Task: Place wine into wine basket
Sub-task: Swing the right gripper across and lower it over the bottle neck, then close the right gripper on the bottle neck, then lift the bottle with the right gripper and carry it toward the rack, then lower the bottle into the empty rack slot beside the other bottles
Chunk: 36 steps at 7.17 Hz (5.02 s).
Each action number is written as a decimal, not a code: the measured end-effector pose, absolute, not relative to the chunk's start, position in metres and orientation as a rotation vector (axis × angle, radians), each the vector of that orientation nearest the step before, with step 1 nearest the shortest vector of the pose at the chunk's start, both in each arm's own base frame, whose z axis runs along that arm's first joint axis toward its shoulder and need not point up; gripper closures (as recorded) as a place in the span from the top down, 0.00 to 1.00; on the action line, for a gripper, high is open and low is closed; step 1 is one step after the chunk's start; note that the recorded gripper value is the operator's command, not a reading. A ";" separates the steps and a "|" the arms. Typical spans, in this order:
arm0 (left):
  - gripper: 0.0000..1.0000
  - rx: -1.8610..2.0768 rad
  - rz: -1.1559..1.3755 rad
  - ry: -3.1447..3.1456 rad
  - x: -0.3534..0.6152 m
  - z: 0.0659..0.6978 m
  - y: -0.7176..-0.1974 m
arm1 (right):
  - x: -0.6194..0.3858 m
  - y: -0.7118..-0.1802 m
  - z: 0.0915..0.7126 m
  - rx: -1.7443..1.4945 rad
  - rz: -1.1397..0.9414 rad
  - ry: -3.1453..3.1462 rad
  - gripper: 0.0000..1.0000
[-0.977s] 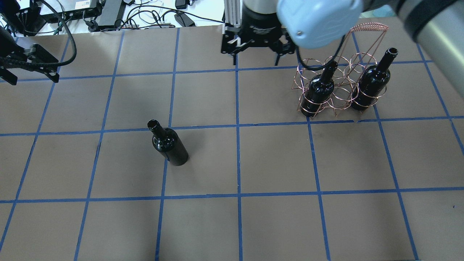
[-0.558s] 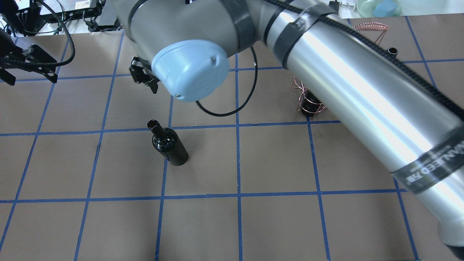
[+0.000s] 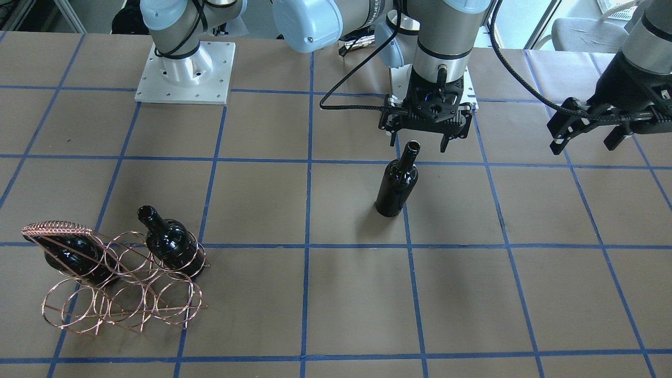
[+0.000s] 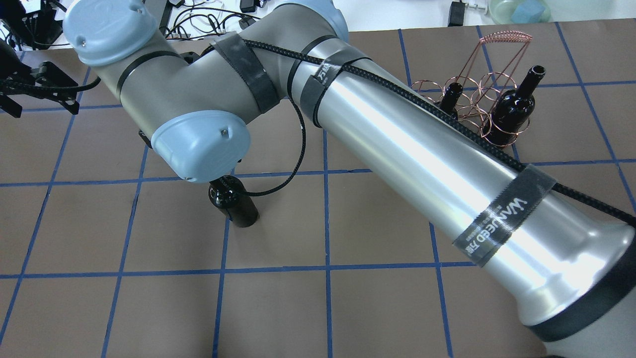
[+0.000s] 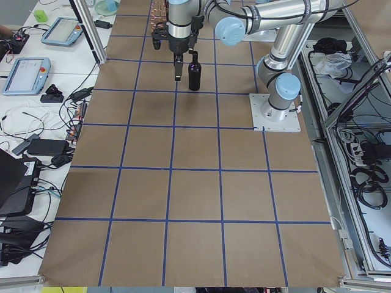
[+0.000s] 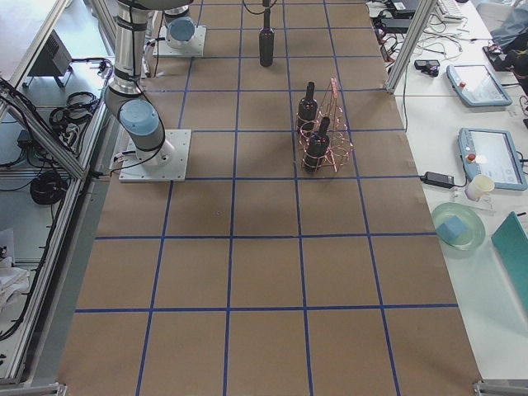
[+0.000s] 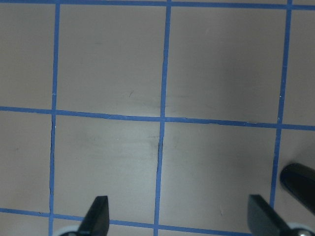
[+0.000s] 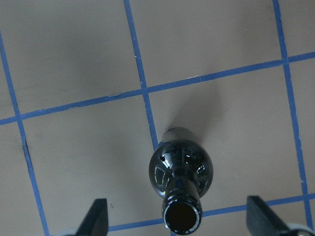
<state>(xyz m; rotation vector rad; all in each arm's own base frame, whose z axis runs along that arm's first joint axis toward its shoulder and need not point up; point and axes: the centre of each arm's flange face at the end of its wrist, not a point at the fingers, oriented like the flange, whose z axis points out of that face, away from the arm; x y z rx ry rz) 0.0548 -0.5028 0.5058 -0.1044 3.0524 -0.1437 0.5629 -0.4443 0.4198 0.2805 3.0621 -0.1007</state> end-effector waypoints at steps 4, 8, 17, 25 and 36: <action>1.00 -0.105 -0.143 3.053 0.055 0.506 -0.502 | 0.566 -0.439 0.378 0.254 -0.017 3.122 0.88; 1.00 -0.107 -0.131 3.058 0.055 0.506 -0.501 | 0.568 -0.437 0.372 0.249 0.013 3.117 0.34; 1.00 -0.108 -0.117 3.067 0.054 0.506 -0.499 | 0.486 -0.423 0.408 0.284 0.004 3.110 0.27; 1.00 -0.102 -0.116 3.068 0.051 0.506 -0.499 | 0.114 -0.445 0.492 -0.171 0.146 3.170 0.25; 1.00 -0.092 -0.100 3.072 0.047 0.506 -0.496 | 0.022 -0.587 0.515 -0.137 -0.018 3.140 0.31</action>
